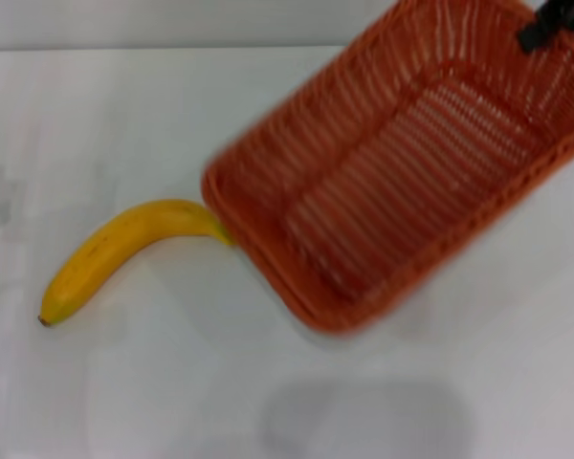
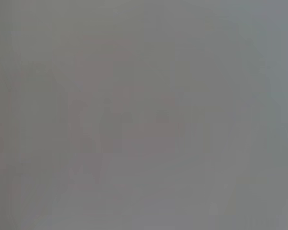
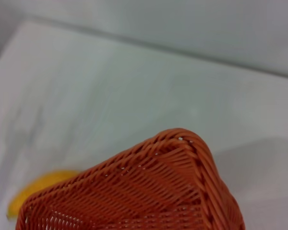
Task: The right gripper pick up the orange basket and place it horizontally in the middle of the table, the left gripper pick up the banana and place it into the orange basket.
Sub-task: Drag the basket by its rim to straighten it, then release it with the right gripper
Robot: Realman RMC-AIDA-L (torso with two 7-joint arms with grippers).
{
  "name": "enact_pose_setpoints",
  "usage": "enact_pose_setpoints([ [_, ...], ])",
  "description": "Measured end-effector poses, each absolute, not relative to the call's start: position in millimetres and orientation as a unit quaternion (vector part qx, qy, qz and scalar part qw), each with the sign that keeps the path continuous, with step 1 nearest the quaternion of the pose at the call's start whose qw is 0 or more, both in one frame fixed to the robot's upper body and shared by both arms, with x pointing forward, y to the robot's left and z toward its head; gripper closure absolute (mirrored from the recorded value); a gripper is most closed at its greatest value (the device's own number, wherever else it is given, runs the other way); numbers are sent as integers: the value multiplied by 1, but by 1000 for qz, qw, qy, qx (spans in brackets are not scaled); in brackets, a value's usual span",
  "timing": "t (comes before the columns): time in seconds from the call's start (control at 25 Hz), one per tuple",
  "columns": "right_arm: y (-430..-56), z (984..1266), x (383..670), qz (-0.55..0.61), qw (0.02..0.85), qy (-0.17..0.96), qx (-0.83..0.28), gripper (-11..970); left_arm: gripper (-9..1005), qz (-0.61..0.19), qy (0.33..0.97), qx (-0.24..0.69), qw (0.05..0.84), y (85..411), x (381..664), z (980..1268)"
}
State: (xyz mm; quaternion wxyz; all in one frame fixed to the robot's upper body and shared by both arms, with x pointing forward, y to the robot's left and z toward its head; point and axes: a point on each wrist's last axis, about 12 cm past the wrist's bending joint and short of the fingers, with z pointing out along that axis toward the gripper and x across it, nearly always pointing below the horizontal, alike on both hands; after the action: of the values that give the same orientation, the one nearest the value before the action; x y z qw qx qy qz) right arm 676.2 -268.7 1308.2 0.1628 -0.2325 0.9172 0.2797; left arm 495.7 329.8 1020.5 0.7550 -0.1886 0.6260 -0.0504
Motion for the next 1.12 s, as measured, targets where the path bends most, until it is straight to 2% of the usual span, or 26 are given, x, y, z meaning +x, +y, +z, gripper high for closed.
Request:
enact_pose_setpoints([
  [0.2,-291,1309,675,332,188,911,-156,791,104,-51,626,-188,755,330,496,1021],
  [0.36,-301,1298,672,374,207,899,-99,785,104,-51,625,-187,756,330,498,1022],
  [0.68,-313,1253,661,419,238,876,-2,773,106,-50,619,-178,763,331,504,1027],
  [1.12,-309,1211,645,422,244,873,21,755,106,-47,616,-172,768,332,508,1030],
])
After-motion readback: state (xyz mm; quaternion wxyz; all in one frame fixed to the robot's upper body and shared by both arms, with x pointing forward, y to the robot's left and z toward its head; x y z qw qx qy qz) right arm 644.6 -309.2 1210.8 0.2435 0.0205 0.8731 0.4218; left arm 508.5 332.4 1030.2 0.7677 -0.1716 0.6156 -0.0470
